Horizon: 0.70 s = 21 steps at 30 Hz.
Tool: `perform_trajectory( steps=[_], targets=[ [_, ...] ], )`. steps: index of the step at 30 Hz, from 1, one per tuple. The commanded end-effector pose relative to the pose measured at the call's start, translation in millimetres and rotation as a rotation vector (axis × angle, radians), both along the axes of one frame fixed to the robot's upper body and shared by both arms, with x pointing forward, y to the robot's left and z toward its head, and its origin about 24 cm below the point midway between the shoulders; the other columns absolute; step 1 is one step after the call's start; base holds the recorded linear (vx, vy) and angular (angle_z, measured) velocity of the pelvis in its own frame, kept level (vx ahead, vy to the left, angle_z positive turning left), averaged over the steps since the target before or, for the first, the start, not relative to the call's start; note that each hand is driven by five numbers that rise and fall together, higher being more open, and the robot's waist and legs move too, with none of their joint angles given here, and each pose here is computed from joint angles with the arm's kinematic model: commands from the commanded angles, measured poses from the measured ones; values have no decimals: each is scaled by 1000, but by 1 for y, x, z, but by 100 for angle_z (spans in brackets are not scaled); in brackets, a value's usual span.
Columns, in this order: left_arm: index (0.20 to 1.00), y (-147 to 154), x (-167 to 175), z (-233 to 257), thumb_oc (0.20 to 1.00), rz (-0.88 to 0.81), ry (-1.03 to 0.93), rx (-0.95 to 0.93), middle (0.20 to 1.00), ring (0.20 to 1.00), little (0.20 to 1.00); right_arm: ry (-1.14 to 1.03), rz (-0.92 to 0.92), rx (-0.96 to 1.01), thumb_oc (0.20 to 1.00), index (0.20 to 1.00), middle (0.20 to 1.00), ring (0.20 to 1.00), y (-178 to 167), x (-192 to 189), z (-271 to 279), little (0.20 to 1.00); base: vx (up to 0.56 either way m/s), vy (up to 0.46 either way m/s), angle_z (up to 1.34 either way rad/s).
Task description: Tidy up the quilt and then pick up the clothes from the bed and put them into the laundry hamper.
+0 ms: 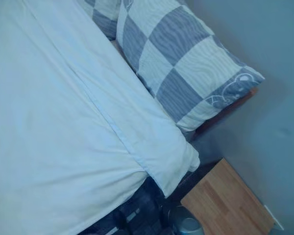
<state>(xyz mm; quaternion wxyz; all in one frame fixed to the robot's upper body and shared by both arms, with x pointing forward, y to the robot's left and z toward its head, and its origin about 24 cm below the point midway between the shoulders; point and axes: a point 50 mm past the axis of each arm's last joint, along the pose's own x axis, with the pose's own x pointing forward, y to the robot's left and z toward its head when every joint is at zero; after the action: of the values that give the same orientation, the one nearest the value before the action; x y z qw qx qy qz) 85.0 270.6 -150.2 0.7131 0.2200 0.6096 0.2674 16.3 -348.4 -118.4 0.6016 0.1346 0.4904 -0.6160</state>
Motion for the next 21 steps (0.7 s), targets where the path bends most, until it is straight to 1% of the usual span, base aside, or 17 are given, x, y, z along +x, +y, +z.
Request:
perform_trajectory(
  steps=[1, 2, 3, 4, 5, 6, 7, 8, 9, 12, 13, 15, 16, 17, 20, 21],
  targets=[
    [1000, 11, 7, 7, 1000, -5, 7, 75, 1000, 1000, 1000, -422, 352, -606, 580, 580, 580, 580, -34, 162, 131, 580, -61, -4, -1],
    [1000, 11, 6, 6, 1000, -4, 7, 73, 1000, 1000, 1000, -496, 442, -686, 253, 253, 253, 253, -31, 175, 149, 253, -59, 10, 13],
    [1000, 10, 3, 5, 1000, -3, 5, 71, 1000, 1000, 1000, -621, 560, -803, 200, 200, 200, 200, -14, 201, 189, 200, 0, 0, 0],
    [1000, 10, 3, 5, 1000, -3, 4, 71, 1000, 1000, 1000, -645, 566, -807, 200, 200, 200, 200, -10, 206, 199, 200, -45, 40, -40],
    [1000, 4, 1, 3, 1000, -2, 0, 60, 1000, 1000, 1000, -831, 729, -953, 200, 200, 200, 200, 19, 229, 263, 200, -55, 44, -60],
    [1000, 2, 3, 3, 1000, 1, -1, 56, 1000, 1000, 1000, -904, 789, -1011, 200, 200, 200, 200, 31, 235, 284, 200, -46, 46, -37],
    [1000, 2, 3, 3, 1000, 2, -2, 55, 1000, 1000, 1000, -904, 790, -1011, 200, 200, 200, 200, 31, 235, 284, 200, -45, 46, 10],
    [1000, -6, 5, 0, 1000, 7, 2, 40, 1000, 1000, 1000, -1106, 977, -1134, 200, 200, 200, 200, 69, 244, 331, 200, -68, 66, 55],
    [1000, -13, 7, -1, 1000, 4, -4, 31, 1000, 1000, 1000, -1170, 1035, -1174, 200, 200, 200, 200, 85, 249, 348, 200, -81, 97, 64],
    [1000, -27, 7, -5, 1000, 10, -10, 0, 1000, 1000, 1000, -1296, 1193, -1245, 200, 200, 200, 200, 118, 254, 372, 200, -75, 68, 7],
    [1000, -34, 9, -6, 1000, -4, -19, -18, 1000, 1000, 1000, -1342, 1235, -1280, 200, 200, 200, 200, 138, 257, 382, 200, -69, 49, -11],
    [1000, -36, 9, -7, 1000, -10, -23, -25, 1000, 1000, 1000, -1354, 1245, -1301, 200, 200, 200, 200, 145, 259, 386, 200, -82, 23, 23],
    [1000, -39, 12, -7, 1000, -28, -34, -41, 1000, 1000, 1000, -1382, 1248, -1338, 200, 200, 200, 200, 158, 264, 395, 200, -101, 18, 20],
    [1000, -40, 13, -7, 1000, -34, -37, -45, 1000, 1000, 1000, -1384, 1246, -1351, 200, 200, 200, 200, 163, 266, 398, 200, -98, 16, 4],
    [1000, -40, 18, -7, 1000, -65, -46, -56, 1000, 1000, 1000, -1440, 1260, -1355, 200, 200, 200, 200, 176, 269, 409, 200, -38, 6, 17],
    [1000, -40, 20, -6, 1000, -76, -49, -60, 1000, 1000, 1000, -1472, 1290, -1350, 200, 200, 200, 200, 183, 270, 413, 200, -18, 10, 23]
  ],
)
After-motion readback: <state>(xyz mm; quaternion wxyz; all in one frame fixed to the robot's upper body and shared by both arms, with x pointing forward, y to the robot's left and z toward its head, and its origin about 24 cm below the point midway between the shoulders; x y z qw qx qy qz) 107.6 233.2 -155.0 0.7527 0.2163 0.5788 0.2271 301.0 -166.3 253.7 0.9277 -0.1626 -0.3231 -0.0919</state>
